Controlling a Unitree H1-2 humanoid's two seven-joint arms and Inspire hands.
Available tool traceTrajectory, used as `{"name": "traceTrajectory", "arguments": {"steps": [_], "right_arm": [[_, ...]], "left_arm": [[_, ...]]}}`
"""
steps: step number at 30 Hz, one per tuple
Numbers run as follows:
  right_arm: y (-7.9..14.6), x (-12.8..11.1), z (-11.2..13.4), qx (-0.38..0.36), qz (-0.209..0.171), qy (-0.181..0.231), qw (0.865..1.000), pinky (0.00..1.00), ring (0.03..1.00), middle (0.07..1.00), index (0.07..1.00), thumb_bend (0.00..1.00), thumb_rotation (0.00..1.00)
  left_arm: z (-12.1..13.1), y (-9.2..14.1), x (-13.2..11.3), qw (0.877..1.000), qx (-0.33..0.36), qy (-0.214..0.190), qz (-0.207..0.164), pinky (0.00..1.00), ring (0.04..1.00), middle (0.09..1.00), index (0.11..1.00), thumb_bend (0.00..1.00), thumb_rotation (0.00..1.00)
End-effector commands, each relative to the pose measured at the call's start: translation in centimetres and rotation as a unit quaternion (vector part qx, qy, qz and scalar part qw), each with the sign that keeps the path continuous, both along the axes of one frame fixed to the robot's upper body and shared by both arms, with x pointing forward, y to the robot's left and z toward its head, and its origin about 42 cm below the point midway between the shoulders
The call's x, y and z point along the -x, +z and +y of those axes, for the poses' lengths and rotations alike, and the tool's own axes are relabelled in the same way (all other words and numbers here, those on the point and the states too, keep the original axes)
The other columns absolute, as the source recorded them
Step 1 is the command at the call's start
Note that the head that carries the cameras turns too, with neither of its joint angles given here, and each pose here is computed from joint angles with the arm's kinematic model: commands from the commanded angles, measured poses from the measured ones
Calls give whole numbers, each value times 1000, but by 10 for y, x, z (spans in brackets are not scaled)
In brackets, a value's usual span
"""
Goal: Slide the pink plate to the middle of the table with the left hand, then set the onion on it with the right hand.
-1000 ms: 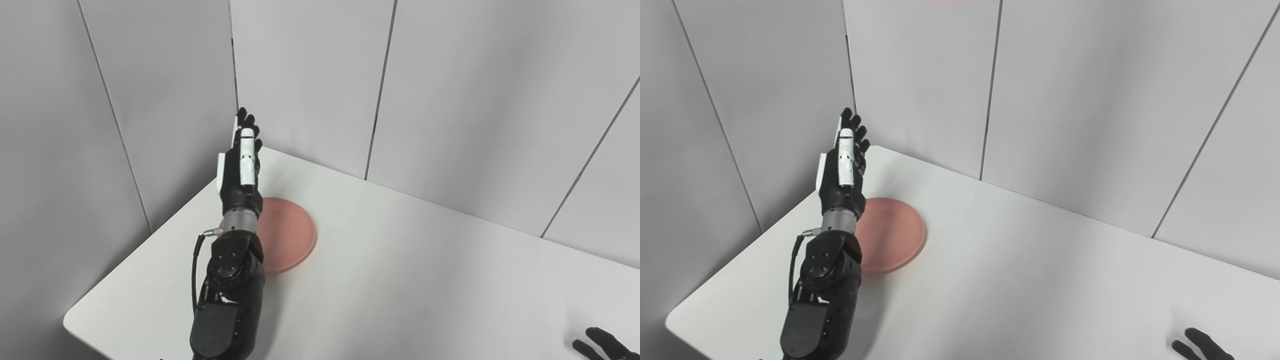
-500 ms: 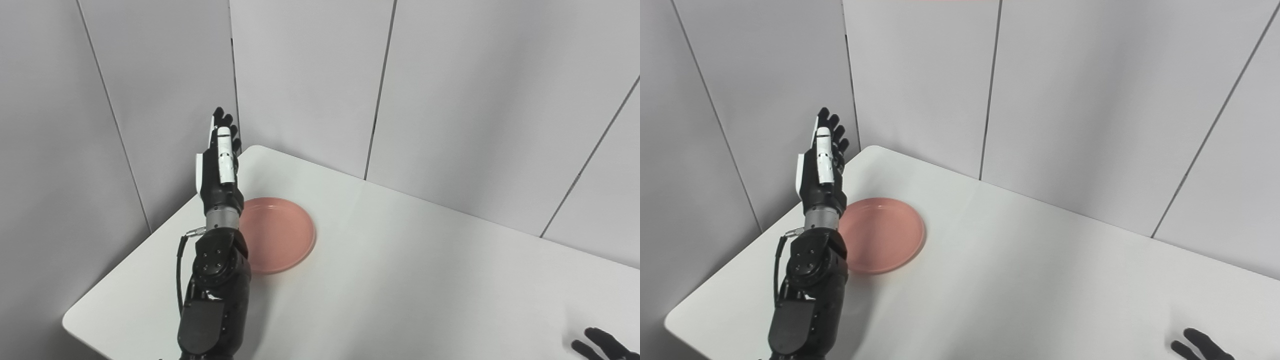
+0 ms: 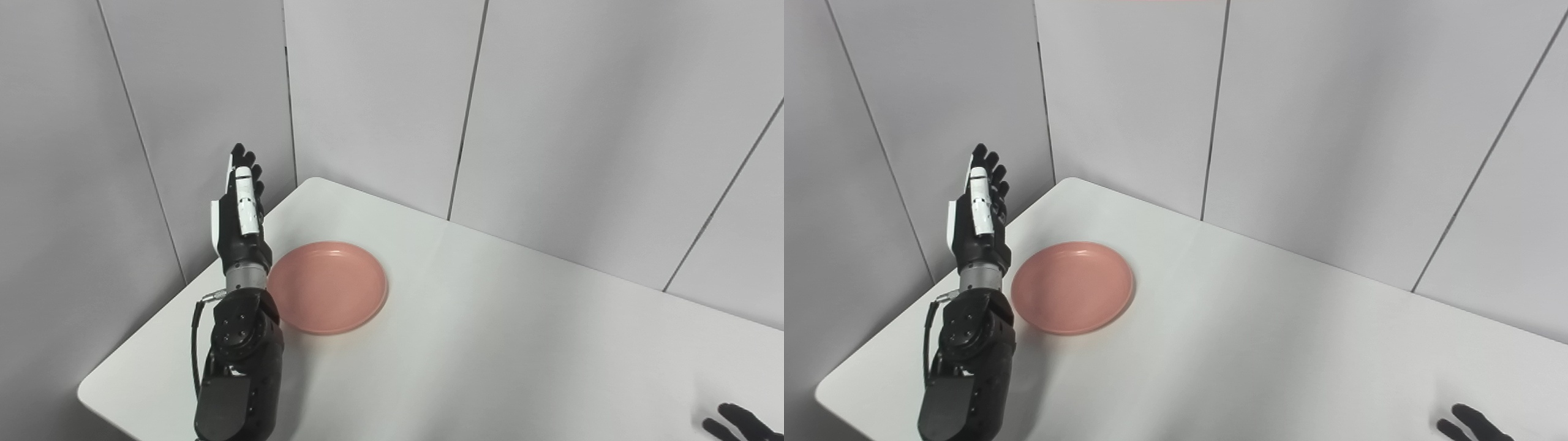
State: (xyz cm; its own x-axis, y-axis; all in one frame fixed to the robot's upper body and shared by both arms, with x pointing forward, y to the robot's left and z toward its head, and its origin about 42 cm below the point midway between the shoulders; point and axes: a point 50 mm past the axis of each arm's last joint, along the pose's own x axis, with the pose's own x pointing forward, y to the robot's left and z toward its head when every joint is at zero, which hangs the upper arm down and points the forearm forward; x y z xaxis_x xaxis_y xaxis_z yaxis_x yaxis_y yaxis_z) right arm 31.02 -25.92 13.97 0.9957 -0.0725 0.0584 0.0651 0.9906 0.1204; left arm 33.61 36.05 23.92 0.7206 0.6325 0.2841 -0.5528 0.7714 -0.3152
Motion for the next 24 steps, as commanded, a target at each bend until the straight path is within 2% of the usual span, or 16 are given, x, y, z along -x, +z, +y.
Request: {"name": "traceTrajectory", "arguments": {"steps": [1, 12, 15, 18, 24], "right_arm": [[-3, 1, -4, 0, 7, -1, 1000, 339, 694, 755, 656, 395, 819], [-1, 1, -6, 3, 5, 5, 1000, 358, 720, 776, 673, 442, 817], [1, 1, -6, 4, 5, 6, 1000, 361, 722, 779, 678, 455, 817], [2, 1, -6, 5, 6, 6, 1000, 368, 726, 781, 679, 471, 816], [2, 2, -7, 6, 9, 4, 1000, 398, 735, 785, 690, 478, 805]], "left_arm": [[5, 19, 1, 999, -18, 11, -42, 969, 967, 961, 937, 395, 1000], [10, 13, 8, 998, 15, 38, -50, 938, 950, 949, 926, 387, 1000], [11, 11, 10, 997, 23, 47, -48, 966, 971, 975, 954, 376, 1000], [11, 6, 10, 998, 28, 37, -49, 980, 984, 985, 962, 368, 1000], [11, -7, 8, 998, 30, 32, -37, 966, 948, 955, 929, 380, 1000]]}}
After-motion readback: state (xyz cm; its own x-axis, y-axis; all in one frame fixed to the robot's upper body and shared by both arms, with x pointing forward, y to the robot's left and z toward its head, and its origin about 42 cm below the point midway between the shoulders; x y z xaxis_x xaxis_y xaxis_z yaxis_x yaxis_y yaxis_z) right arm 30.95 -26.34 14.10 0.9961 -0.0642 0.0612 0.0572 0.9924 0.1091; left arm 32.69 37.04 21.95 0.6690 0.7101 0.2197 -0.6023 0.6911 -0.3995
